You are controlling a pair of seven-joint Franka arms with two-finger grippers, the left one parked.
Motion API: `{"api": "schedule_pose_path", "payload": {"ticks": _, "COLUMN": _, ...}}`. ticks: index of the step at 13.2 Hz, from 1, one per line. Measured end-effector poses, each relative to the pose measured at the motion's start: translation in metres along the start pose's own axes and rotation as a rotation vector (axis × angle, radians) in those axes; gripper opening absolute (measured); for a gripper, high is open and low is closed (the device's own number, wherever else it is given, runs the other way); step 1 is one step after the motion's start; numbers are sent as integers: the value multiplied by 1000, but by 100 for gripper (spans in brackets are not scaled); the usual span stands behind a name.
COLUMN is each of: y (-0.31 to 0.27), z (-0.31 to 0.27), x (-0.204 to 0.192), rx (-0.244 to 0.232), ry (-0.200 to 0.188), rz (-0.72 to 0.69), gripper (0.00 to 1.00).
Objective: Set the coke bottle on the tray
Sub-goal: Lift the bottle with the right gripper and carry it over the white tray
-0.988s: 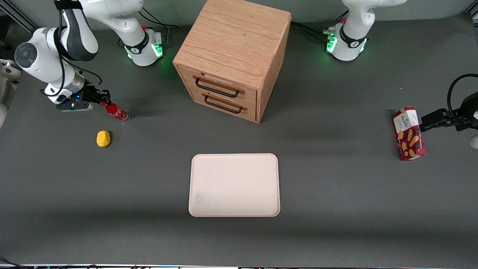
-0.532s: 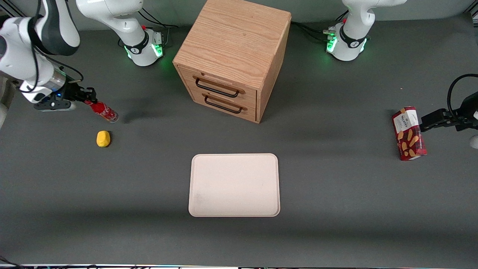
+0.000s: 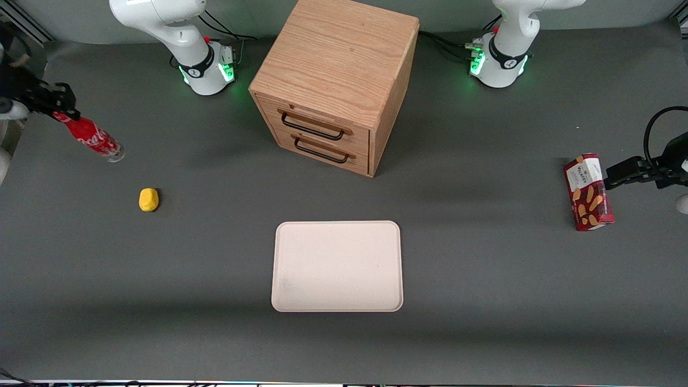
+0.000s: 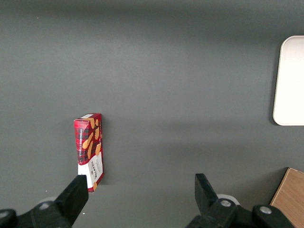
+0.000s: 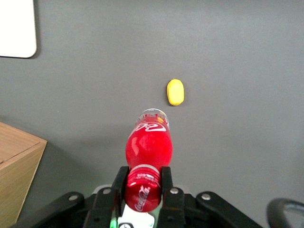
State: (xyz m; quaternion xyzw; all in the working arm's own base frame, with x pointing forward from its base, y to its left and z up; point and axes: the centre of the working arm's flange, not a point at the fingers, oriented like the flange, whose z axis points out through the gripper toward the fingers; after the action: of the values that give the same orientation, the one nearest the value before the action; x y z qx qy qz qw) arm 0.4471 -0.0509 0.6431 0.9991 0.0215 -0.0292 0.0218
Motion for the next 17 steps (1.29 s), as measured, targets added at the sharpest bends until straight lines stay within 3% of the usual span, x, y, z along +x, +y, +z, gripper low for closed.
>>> {"api": "schedule_pose_path", "payload": {"ticks": 3, "y": -3, "z": -33, "x": 11, "rx": 5, "ry": -1, "rz": 7, "gripper": 31}}
{"api": "schedule_pose_path", "payload": {"ticks": 7, "y": -36, "z": -38, "x": 66, "rx": 46, "ry": 11, "rz": -32, "gripper": 31}}
{"api": "schedule_pose_path", "payload": {"ticks": 10, "y": -111, "z": -43, "x": 120, "rx": 33, "ry": 10, "rz": -89, "gripper": 31}}
{"api": "schedule_pose_path", "payload": {"ticks": 13, "y": -198, "z": -13, "x": 168, "rx": 31, "ry": -9, "rz": -58, "gripper": 31}}
{"api": "schedule_pose_path", "payload": {"ticks": 15, "y": -251, "z": 13, "x": 190, "rx": 41, "ry": -19, "rz": -6, "gripper": 31}}
{"api": "schedule_pose_path", "payload": {"ticks": 17, "y": -296, "z": 31, "x": 204, "rx": 75, "ry": -1, "rz": 67, "gripper": 31}}
